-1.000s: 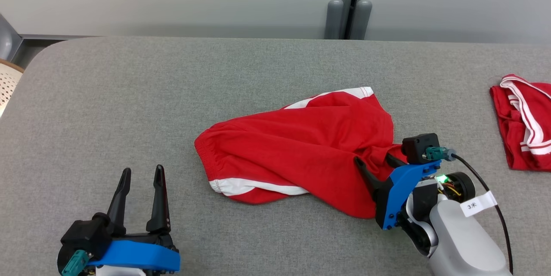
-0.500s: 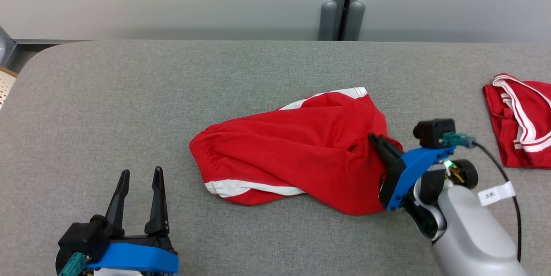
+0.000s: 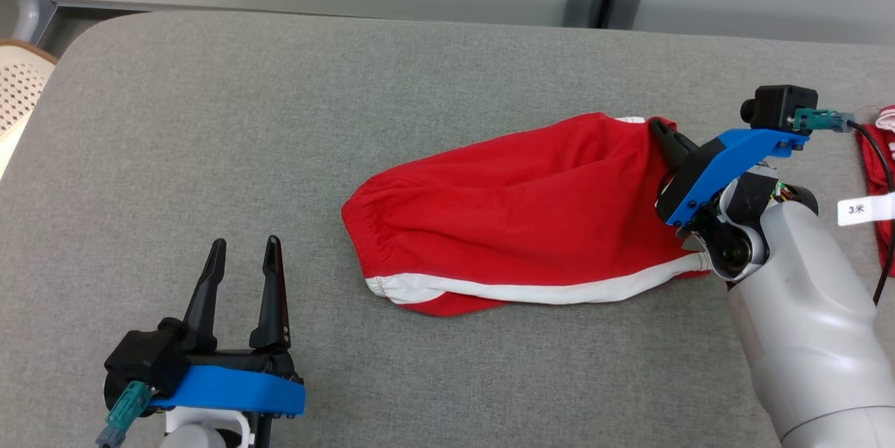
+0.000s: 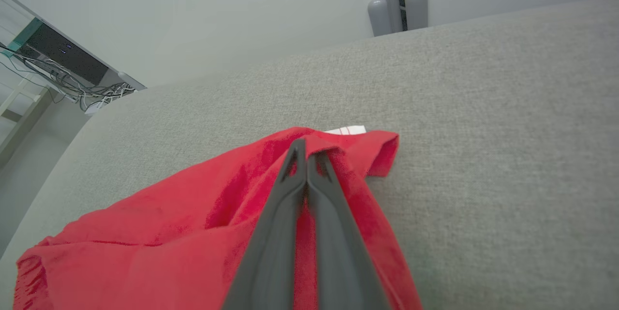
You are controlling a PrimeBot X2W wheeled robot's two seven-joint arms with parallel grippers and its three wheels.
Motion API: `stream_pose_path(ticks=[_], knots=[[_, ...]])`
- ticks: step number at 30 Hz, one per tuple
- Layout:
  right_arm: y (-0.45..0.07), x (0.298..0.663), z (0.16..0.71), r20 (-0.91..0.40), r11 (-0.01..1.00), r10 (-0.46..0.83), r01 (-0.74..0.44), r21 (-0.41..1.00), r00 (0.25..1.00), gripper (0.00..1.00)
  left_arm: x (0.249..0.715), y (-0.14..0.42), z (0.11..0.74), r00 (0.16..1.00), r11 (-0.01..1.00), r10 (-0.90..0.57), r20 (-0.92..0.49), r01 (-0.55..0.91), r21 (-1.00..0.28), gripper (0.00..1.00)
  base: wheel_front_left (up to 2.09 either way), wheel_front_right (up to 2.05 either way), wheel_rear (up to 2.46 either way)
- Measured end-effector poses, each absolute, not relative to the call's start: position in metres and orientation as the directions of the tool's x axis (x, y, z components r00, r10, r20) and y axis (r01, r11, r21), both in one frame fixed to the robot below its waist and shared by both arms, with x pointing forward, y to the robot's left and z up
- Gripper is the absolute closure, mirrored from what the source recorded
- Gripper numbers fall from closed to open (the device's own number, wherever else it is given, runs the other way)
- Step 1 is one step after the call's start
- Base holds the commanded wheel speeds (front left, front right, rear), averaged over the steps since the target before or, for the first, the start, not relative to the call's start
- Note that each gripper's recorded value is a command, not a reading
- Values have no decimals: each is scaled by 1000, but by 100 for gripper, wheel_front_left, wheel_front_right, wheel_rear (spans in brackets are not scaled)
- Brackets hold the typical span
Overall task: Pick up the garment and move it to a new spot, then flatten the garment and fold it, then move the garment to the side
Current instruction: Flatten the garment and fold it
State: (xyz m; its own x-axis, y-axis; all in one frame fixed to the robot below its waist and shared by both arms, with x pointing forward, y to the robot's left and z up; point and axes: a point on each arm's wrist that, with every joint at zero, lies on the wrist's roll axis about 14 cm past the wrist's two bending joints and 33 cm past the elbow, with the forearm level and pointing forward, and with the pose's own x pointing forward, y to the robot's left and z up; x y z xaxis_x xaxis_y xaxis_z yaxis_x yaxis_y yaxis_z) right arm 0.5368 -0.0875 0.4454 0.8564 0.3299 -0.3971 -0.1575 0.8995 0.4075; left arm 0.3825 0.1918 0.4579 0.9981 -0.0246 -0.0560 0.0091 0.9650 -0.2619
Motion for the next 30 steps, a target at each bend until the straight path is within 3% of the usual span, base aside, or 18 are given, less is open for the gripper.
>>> stream_pose_path(ticks=[1,2,3,7,15,22,30], knots=[[-86,540,441,-407,901,327,-152,406,853,100,382,193,456,998,965,-20,-60,3,-262,0,0,0,0],[-86,541,436,-419,904,324,-146,402,848,60,382,195,455,998,965,-15,-66,-3,-261,0,0,0,0],[-85,542,429,-438,909,321,-143,393,840,0,381,196,453,997,966,-10,-70,-8,-260,0,0,0,0],[-82,543,416,-462,923,312,-149,355,830,0,381,199,452,997,965,4,-76,-24,-260,0,0,0,0],[-123,525,418,-400,958,204,-97,270,893,0,380,199,460,999,965,5,-51,-19,-260,0,0,0,0],[-144,492,452,-173,977,161,-131,170,972,0,377,194,458,998,966,-12,-56,-3,-260,0,0,0,0],[-162,431,489,11,989,118,-119,87,993,0,368,190,459,998,969,-35,-57,20,-246,0,0,0,0]])
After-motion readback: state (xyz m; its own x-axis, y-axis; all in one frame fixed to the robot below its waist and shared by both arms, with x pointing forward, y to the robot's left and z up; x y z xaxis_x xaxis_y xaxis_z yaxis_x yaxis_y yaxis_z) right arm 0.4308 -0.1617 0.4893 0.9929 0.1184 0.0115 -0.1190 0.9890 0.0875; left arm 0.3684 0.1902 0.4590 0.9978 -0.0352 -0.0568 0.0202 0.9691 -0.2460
